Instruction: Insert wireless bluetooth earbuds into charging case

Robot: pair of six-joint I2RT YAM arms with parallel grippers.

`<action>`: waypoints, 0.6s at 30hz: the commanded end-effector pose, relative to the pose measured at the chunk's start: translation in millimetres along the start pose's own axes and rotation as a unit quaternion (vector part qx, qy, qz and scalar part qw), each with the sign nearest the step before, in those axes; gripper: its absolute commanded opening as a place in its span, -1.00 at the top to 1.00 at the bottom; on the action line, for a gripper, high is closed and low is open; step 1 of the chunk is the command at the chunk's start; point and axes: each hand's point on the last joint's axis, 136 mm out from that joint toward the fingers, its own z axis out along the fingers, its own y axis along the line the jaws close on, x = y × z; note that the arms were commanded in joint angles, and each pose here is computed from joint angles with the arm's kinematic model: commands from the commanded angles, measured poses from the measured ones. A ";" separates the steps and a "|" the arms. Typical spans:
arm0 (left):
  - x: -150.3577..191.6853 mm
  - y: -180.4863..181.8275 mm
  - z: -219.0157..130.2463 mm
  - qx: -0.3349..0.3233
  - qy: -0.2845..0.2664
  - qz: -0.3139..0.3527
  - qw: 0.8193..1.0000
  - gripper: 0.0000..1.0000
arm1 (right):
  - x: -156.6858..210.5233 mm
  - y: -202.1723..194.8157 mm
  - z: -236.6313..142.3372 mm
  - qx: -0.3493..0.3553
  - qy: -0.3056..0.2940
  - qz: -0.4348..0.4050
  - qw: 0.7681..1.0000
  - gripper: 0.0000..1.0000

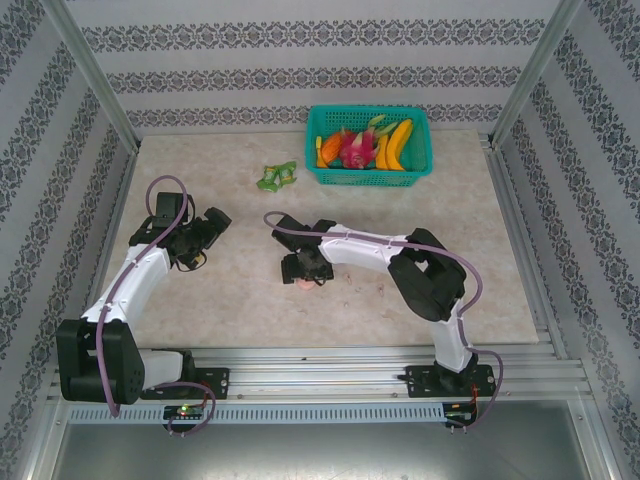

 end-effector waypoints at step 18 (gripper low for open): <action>10.8 8.6 7.4 0.010 0.023 -0.012 1.000 -1.00 | 0.9 9.2 -16.7 0.060 0.009 -0.157 0.986 -0.55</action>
